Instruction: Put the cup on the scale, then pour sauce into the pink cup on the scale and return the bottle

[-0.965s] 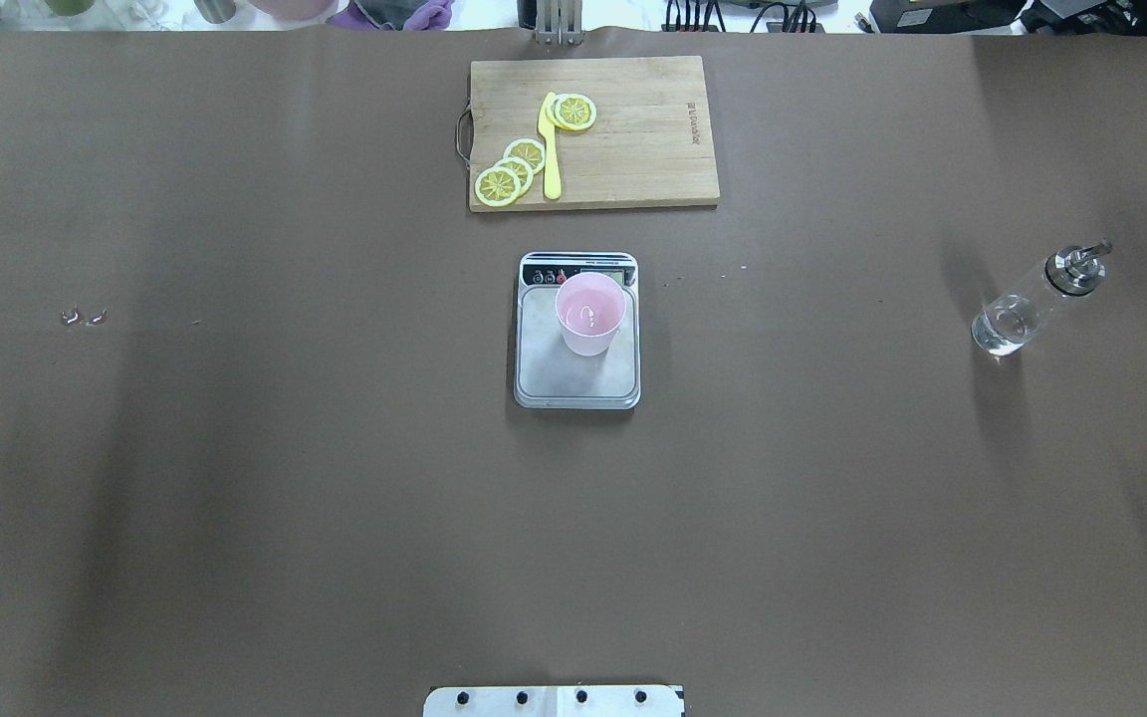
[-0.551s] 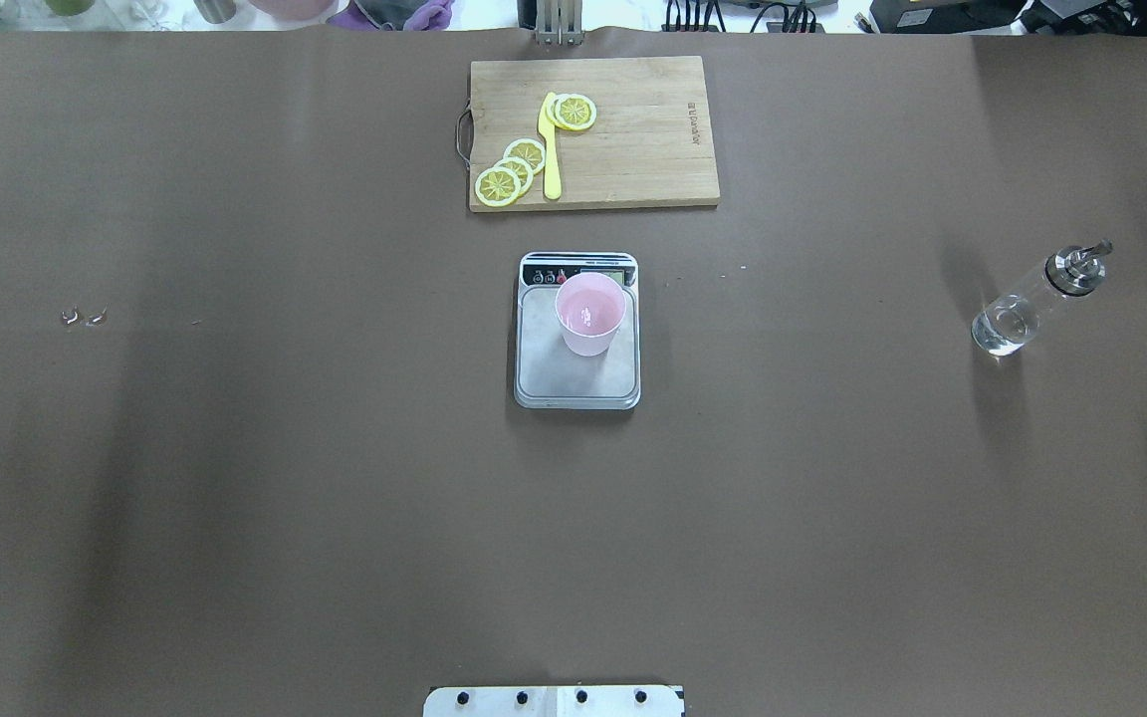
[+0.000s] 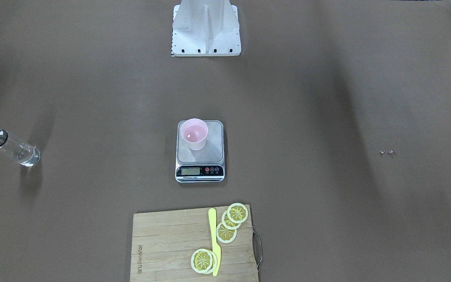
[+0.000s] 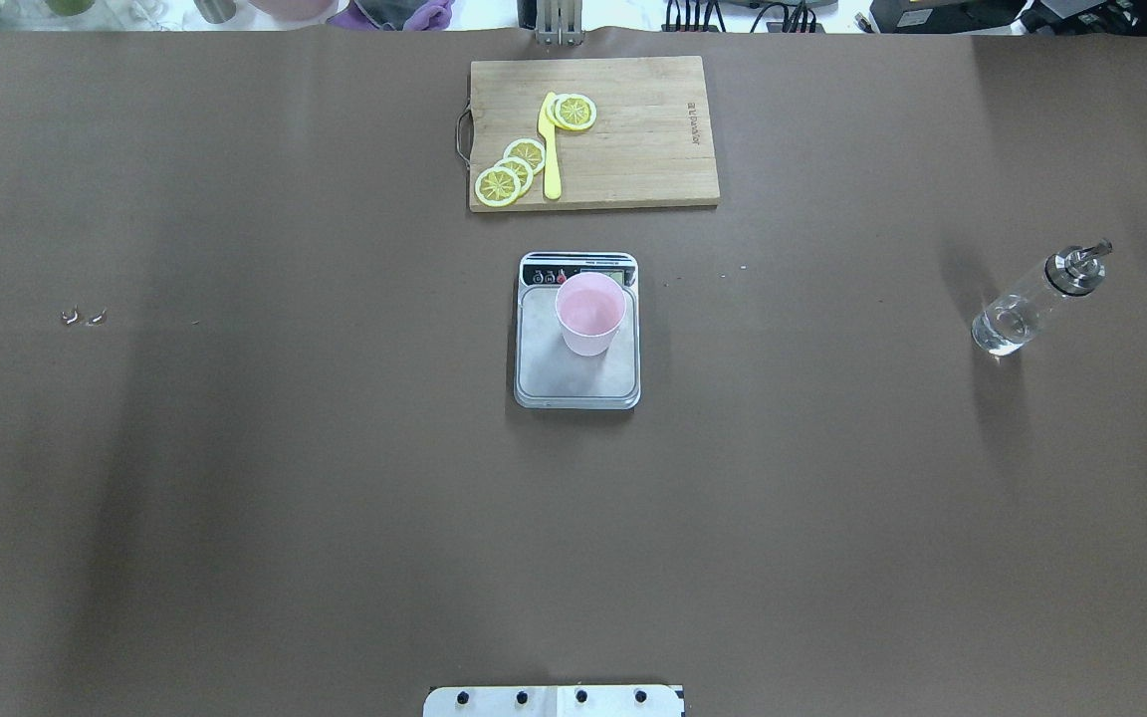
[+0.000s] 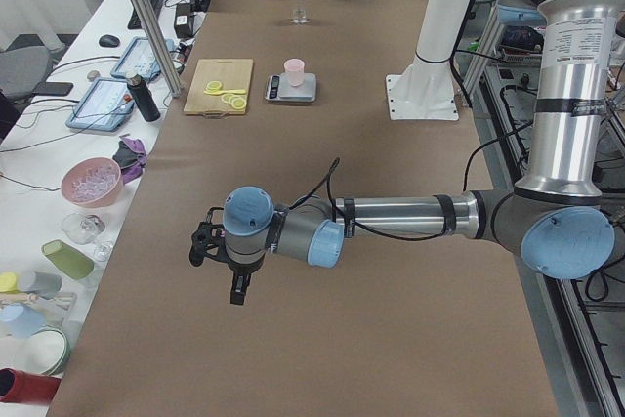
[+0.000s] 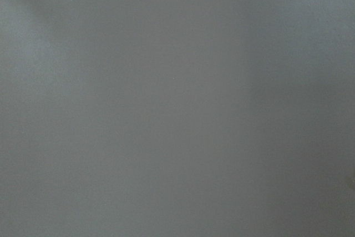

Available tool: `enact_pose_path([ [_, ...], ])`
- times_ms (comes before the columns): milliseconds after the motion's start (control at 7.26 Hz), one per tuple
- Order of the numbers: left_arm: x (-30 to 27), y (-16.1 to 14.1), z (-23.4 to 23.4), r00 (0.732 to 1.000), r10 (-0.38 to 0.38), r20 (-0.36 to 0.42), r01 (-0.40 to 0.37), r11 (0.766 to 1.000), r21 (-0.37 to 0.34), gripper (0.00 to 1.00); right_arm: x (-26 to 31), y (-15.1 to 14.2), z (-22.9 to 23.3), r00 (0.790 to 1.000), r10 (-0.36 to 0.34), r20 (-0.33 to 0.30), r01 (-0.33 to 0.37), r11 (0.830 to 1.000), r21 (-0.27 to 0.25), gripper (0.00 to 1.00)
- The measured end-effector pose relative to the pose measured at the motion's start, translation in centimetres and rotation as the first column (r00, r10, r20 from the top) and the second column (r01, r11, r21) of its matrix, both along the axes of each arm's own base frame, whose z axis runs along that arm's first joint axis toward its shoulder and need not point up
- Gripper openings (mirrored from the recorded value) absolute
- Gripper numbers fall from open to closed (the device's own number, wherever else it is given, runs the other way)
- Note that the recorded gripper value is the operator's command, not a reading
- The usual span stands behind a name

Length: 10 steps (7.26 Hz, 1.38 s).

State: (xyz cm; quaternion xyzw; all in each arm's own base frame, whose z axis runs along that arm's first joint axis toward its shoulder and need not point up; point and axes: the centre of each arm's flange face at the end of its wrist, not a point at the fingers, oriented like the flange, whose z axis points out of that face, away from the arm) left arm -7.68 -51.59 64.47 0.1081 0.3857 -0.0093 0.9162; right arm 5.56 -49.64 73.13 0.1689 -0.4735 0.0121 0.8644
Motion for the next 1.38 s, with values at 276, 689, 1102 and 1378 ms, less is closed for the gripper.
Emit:
enact_pose_path([
  [276,0.0,0.0,-0.2,1.0,0.0,0.0,0.0,1.0,0.003,1.0,1.0,-1.4,0.2,1.0,-0.002,-0.031,0.0,0.997,-0.075,1.0],
  [689,0.0,0.0,-0.2,1.0,0.0,-0.002,0.0,1.0,0.0,1.0,2.4,-4.5,-5.8,0.997,0.001,-0.073,-0.012,0.988,-0.153,1.0],
  [1102,0.0,0.1,-0.2,1.0,0.0,-0.003,0.0,1.0,-0.005,1.0,4.9,-3.7,-14.7,0.982,-0.032,-0.187,-0.001,0.984,-0.175,1.0],
  [1378,0.0,0.1,-0.1,1.0,0.0,-0.001,0.0,1.0,-0.006,1.0,5.3,-3.3,-15.9,0.972,-0.04,-0.23,-0.001,0.984,-0.177,1.0],
])
